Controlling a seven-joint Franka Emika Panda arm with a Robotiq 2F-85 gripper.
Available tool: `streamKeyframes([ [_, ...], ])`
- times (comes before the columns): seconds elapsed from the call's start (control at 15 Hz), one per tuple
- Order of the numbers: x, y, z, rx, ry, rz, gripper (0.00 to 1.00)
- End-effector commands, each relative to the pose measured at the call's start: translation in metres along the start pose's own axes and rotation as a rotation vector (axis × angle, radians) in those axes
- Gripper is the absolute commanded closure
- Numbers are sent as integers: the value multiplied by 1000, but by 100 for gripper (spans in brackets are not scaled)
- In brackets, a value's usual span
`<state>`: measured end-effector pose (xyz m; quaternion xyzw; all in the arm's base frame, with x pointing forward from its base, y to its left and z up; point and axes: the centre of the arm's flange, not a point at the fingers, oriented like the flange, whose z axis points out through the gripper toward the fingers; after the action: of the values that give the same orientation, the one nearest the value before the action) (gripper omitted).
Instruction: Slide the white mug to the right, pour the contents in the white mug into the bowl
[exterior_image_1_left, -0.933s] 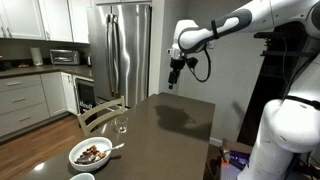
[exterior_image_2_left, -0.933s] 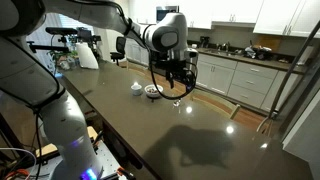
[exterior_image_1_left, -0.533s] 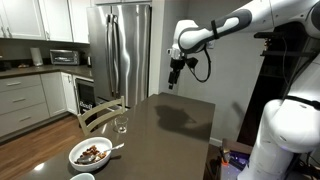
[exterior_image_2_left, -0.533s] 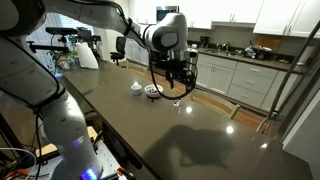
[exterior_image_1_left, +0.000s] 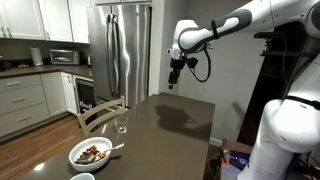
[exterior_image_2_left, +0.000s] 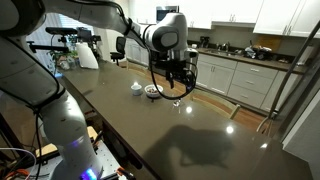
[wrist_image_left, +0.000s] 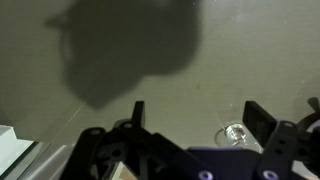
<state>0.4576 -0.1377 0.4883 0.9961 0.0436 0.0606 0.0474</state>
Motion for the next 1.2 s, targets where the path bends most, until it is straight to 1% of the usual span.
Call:
streamKeyframes([
  [0.0,0,0,6,12,-9,5,0],
  [0.27,0,-12,23,61,-41,-34,0],
  [0.53,4,-42,33,91,-93,-87,0],
  [0.67,9,-70,38,118,-116,-117,0],
  [0.8,16,-106,43,152,-115,-162,0],
  [0.87,22,-129,48,175,-106,-181,0],
  [1.13,40,-200,57,278,-68,-233,0],
])
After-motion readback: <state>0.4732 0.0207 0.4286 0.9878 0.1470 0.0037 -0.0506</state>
